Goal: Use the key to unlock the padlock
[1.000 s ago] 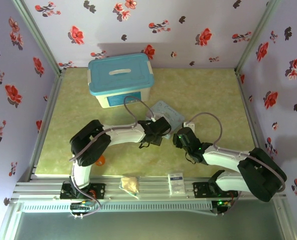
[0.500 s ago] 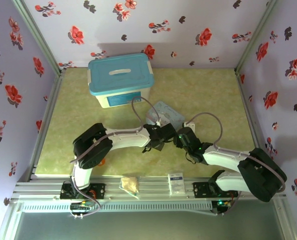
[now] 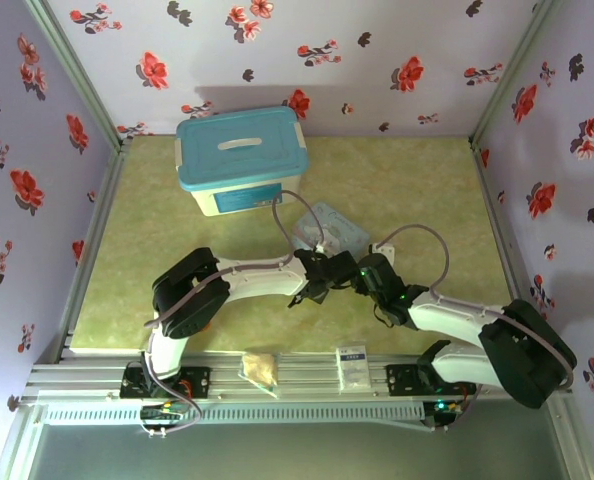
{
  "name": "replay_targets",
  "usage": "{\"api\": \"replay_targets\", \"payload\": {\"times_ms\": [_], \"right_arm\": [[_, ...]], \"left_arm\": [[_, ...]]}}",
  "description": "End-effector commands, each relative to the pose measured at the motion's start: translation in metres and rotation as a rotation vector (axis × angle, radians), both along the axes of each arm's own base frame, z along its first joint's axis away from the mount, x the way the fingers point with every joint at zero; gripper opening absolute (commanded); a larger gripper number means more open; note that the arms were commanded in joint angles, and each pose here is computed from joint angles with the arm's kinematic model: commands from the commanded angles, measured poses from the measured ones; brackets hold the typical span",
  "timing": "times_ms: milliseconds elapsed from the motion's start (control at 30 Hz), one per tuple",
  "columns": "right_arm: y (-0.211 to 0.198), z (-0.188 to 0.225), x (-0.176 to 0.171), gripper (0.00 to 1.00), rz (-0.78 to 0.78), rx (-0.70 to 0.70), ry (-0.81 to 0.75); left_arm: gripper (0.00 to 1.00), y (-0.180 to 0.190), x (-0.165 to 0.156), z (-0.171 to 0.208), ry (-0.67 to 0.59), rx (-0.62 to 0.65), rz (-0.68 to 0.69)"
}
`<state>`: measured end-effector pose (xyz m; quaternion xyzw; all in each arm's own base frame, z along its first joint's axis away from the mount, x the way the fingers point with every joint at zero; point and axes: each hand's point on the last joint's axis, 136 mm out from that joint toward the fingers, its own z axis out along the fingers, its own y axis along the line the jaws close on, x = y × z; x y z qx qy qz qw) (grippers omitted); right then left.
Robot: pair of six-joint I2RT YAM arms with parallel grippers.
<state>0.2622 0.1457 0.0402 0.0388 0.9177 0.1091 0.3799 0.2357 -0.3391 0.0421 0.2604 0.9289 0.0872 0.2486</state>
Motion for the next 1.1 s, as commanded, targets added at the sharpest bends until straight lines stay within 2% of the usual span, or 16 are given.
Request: {"api": "replay_targets", "payload": {"times_ms": [0,367,467,800,933,1067], "right_arm": [[-0.006,-0.002,-0.003,0.41,-0.03,-0.01,-0.004],[-0.008,-0.004,-0.005,0.41,-0.04,-0.006,-0.002],[-0.009,-0.004,-0.006,0.41,-0.041,-0.009,0.001],[-0.01,-0.007,-0.007,0.41,-0.043,-0.01,0.009],[-0.009,-0.001,-0.01,0.41,-0.034,0.022,-0.003],[-0.004,0.013,-0.02,0.44,0.012,0.106,-0.031]], "left_arm": [[0.25,0.023,0.005,-0.003,-0.023,0.08,0.017],[0.21,0.028,0.01,-0.009,-0.049,0.165,0.018],[0.22,0.025,0.004,-0.01,-0.045,0.147,0.016],[0.38,0.01,-0.005,-0.002,-0.044,0.097,-0.005],[0.44,0.003,-0.008,0.009,-0.026,-0.002,-0.013],[0.54,-0.005,-0.009,0.042,-0.015,-0.249,-0.024]]}}
